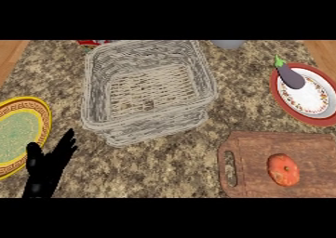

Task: Pick the squash from the cutting board and place it in the basket

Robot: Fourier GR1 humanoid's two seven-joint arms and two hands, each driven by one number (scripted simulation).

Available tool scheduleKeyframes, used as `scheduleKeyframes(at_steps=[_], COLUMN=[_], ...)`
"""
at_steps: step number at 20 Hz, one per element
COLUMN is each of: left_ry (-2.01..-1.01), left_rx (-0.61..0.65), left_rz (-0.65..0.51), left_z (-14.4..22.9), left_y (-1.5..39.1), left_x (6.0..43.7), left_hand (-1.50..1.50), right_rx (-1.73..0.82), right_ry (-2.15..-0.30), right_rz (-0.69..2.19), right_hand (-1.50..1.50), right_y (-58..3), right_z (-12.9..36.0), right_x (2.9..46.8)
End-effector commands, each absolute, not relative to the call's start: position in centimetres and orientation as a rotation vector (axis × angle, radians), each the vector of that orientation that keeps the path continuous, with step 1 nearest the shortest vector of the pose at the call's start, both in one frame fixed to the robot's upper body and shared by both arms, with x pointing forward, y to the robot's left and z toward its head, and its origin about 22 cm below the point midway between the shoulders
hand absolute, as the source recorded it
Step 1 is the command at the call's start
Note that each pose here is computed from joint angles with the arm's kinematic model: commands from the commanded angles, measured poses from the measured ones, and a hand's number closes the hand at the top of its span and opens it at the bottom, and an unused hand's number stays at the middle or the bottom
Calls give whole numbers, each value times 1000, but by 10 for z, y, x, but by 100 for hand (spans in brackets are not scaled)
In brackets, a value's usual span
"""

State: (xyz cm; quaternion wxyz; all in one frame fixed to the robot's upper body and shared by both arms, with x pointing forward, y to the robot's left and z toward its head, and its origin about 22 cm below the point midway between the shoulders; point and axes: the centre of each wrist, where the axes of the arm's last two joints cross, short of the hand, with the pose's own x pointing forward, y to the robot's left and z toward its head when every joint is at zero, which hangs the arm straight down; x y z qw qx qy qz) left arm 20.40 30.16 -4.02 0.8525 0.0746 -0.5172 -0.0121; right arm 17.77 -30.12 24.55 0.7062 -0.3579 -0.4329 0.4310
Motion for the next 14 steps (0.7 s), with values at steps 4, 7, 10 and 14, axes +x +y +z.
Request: scheduleKeyframes(at_steps=[4, 7, 10, 14], left_ry=[-1004, -1016, -1013, -1009], left_rx=[147, 147, 166, 148], left_rz=[-24, -32, -41, -19], left_z=[-52, -52, -41, -41], left_y=[300, 291, 287, 319], left_x=[197, 202, 195, 209], left_hand=[0, 0, 0, 0], right_rx=[-819, -843, -829, -810], right_ry=[-938, -892, -859, -860], right_rz=[932, 958, 979, 981], right_hand=[-150, -150, -150, -150], right_y=[-288, -292, -286, -289], right_z=[206, 177, 163, 154], right_x=[170, 182, 189, 188])
